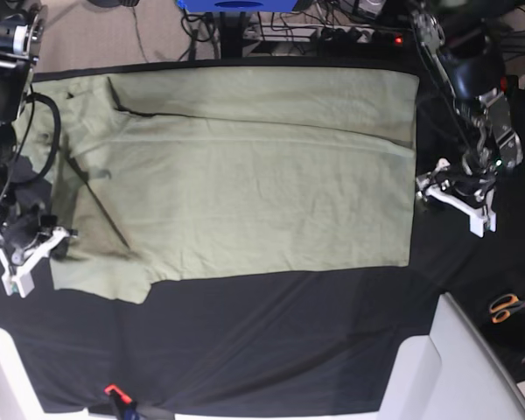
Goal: Fold the T-shirt properly
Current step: 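Lower the left gripper onto the shirt's other side edge and grasp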
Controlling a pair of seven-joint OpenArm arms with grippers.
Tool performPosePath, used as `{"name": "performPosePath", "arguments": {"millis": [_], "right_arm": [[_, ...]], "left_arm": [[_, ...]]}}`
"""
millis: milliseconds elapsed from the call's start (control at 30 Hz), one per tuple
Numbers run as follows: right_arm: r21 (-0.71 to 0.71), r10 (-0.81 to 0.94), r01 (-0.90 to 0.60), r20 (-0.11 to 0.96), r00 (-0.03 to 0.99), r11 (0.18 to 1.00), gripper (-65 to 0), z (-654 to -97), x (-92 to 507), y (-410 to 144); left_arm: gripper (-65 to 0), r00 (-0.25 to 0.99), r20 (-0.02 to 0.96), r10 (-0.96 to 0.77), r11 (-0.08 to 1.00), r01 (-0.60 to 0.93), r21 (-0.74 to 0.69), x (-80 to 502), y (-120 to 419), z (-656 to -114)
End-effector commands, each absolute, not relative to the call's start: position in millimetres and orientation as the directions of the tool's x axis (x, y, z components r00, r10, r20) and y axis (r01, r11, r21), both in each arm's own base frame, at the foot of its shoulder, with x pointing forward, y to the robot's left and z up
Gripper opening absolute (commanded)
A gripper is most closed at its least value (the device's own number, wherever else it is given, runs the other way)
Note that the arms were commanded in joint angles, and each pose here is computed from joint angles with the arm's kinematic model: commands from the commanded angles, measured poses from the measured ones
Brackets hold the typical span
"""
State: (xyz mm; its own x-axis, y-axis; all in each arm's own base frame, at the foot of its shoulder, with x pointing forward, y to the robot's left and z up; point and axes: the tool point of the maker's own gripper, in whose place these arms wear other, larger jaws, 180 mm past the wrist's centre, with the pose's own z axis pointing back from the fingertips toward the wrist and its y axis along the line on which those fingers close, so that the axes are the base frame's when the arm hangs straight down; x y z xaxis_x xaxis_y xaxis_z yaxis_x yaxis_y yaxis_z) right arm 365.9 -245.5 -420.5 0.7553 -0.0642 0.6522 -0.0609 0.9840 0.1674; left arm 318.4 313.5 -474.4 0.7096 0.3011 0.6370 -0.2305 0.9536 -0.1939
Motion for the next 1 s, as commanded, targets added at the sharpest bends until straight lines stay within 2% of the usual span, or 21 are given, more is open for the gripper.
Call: {"name": "performPosePath", "arguments": {"millis": [0,233,467,533,700,767,900,967], "right_arm": [[0.155,-0.061,-0.068,0.7,0.712,0.986,-64.7,-401,380,-253],[0.162,-0.066,-0.068,0.699,0.712,0.984,-64.7,-401,379,-251],[0.163,-0.067,-0.065,0.691,0.72,0.984,-64.8,-406,375,-251],[0.164,-0.067,-0.065,0.69,0.721,0.984,-64.8,-407,374,-251],[0.164,-0.067,-0.065,0.69,0.721,0.984,-64.8,-407,374,-251],[0.164,-0.067,-0.065,0.69,0.721,0.984,-64.8,-407,374,-251],[0.164,-0.067,-0.064,0.689,0.722,0.984,-64.8,-407,373,-251],[0.164,-0.068,-0.064,0.688,0.723,0.984,-64.8,-408,373,-251]], "left_arm": [[-15.5,0.699,0.648,0.304,0.953,-0.225,-0.204,329,315,-468],[-15.6,0.741,0.626,0.241,0.967,-0.13,-0.219,344,275,-476],[-16.5,0.754,0.608,0.247,0.961,-0.112,-0.252,341,250,-485],[-21.9,0.756,0.604,0.253,0.958,-0.11,-0.264,341,244,-487],[-45.7,0.755,0.602,0.261,0.956,-0.117,-0.268,340,244,-488],[-53.3,0.755,0.602,0.261,0.956,-0.117,-0.268,340,244,-488],[-65.0,0.754,0.604,0.259,0.958,-0.12,-0.261,339,248,-487],[-65.0,0.752,0.607,0.257,0.959,-0.119,-0.259,340,249,-486]]}}
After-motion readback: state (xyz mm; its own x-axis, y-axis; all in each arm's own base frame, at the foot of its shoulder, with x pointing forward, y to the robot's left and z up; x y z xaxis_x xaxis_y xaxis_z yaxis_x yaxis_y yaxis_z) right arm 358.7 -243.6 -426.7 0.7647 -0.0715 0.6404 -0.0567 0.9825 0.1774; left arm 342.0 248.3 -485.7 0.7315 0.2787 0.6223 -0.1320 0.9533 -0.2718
